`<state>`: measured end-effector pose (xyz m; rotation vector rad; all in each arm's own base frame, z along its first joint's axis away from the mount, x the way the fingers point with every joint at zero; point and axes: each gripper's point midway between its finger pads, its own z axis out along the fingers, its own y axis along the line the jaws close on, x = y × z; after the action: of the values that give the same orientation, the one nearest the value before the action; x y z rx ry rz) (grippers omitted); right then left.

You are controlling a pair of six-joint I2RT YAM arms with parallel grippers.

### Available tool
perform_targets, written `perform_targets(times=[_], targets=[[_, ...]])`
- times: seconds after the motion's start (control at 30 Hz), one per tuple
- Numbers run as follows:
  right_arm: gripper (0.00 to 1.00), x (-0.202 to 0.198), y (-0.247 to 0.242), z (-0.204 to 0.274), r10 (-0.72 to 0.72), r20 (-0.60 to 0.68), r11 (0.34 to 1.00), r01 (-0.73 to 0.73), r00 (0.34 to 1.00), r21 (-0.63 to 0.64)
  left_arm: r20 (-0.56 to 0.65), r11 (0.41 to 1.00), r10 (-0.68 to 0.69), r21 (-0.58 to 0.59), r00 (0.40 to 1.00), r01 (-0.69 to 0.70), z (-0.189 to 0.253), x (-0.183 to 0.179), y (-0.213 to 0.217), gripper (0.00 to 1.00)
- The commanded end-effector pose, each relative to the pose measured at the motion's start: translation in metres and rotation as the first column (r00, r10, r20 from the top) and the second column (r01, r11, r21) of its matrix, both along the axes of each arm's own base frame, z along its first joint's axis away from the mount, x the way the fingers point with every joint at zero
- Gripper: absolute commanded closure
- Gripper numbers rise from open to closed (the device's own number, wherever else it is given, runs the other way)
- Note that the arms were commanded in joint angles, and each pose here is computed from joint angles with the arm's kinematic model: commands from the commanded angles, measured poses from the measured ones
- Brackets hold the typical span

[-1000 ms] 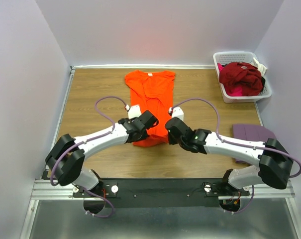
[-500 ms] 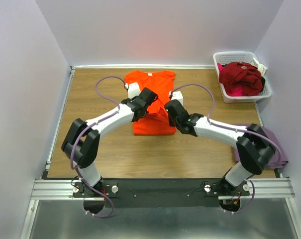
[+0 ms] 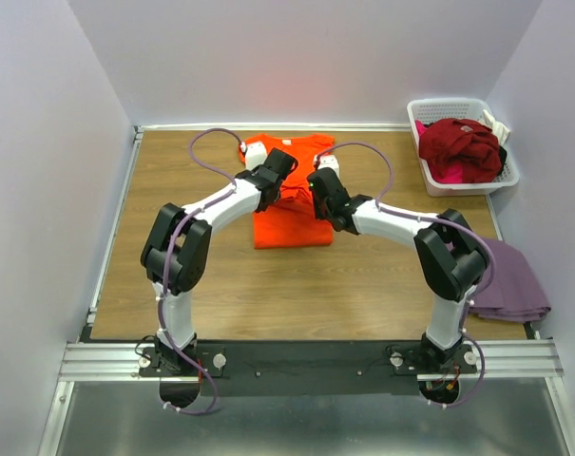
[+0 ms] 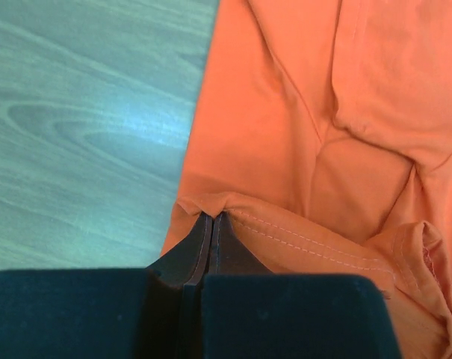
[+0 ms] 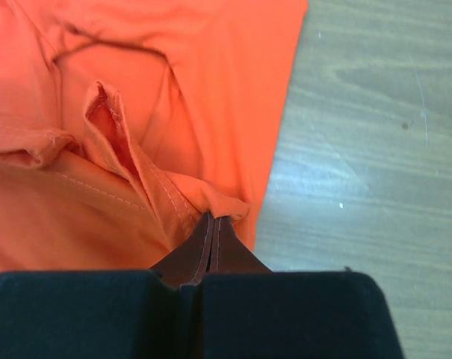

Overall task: Fold and stack the t-shirts
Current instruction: Fold the folded rectangular tshirt in 1/3 of the way

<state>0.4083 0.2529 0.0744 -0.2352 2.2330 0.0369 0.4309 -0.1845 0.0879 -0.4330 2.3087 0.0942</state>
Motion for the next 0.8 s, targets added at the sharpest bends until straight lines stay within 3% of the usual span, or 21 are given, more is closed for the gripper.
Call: perform_targets(times=[0.0, 0.3, 0.37, 0.4, 0.5, 0.6, 0.77], targets=[[0.99, 0.024, 0.005, 0.003, 0.014, 0.02, 1.0, -0.015, 1.0, 0.011, 0.022, 1.0, -0.001, 0.017, 1.0, 0.001, 0.0, 0.022, 0.003, 1.0], [0.99, 0.05, -0.006, -0.009, -0.02, 0.007, 1.0, 0.019, 1.0, 0.011, 0.024, 0.999, -0.007, 0.032, 1.0, 0.006, -0.007, 0.052, 0.012, 1.0], [0.9, 0.057, -0.008, -0.009, -0.026, 0.011, 1.0, 0.026, 1.0, 0.011, 0.037, 0.999, 0.006, 0.032, 0.999, -0.007, -0.005, 0.062, 0.017, 1.0], [0.75, 0.065, -0.007, -0.008, -0.03, 0.018, 0.999, 0.03, 0.999, 0.013, 0.041, 0.999, -0.001, 0.037, 0.999, -0.001, -0.003, 0.066, 0.018, 0.99], [0.53, 0.084, -0.016, -0.006, -0.046, 0.027, 0.999, 0.045, 0.999, 0.024, 0.076, 0.999, -0.011, 0.04, 0.997, 0.008, 0.009, 0.087, 0.02, 0.91], [0.44, 0.108, -0.025, 0.016, -0.074, 0.072, 0.996, 0.07, 0.995, 0.056, 0.118, 0.999, -0.03, 0.041, 0.993, 0.025, 0.026, 0.107, 0.014, 0.86], [0.43, 0.118, -0.029, 0.038, -0.078, 0.104, 0.995, 0.07, 0.992, 0.078, 0.099, 0.996, -0.079, 0.05, 0.992, 0.075, 0.032, 0.115, 0.006, 0.78]])
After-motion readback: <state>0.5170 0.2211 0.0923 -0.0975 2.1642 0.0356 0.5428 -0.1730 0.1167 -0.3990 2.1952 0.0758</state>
